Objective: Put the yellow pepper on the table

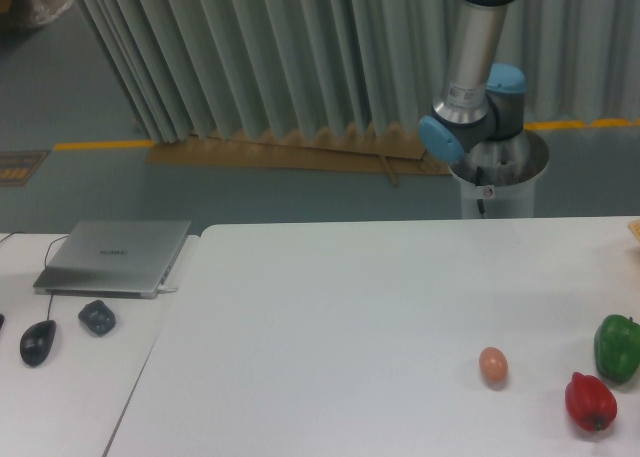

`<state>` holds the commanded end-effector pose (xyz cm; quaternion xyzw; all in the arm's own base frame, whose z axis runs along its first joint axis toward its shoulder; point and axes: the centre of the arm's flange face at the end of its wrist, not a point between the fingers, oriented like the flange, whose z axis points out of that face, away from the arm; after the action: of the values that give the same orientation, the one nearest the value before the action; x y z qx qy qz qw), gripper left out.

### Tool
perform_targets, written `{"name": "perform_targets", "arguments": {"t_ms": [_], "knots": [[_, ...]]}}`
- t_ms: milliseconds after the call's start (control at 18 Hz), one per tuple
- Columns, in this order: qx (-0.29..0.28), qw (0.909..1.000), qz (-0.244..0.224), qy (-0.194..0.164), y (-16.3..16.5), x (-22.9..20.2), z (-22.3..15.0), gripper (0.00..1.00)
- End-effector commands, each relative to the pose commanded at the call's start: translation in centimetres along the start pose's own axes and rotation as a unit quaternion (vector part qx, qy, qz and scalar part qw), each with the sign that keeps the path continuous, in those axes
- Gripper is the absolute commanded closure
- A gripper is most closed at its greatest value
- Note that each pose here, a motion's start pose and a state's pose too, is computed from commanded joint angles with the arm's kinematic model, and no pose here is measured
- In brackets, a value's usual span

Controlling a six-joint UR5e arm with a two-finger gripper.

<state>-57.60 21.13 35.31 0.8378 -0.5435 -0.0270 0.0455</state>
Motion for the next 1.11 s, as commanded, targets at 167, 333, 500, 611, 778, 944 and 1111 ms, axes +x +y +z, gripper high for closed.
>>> {"name": "perform_targets", "arguments": {"t_ms": [167,333,500,611,778,944,1111], "knots": [[0.006,0.9993,0.012,-0.036,-1.5,-1.6,-1.9,0.00],[0.026,0.9971,-0.013,-0.071,-1.4,-1.9,-2.1,0.00],[0.056,0.9893,-0.099,-0.091,0.8,-0.6,-1.0,0.00],[0.045,0.9928,-0.083,-0.073,1.3,0.2,-0.3,0.00],[0.009,0.9985,0.050,-0.022,1.4,0.5,0.7,0.00],[0.006,0.9970,0.078,-0.002,-0.6,-1.7,1.6,0.00],[0.001,0.9950,0.097,0.022,-1.9,-3.2,1.8,0.00]]}}
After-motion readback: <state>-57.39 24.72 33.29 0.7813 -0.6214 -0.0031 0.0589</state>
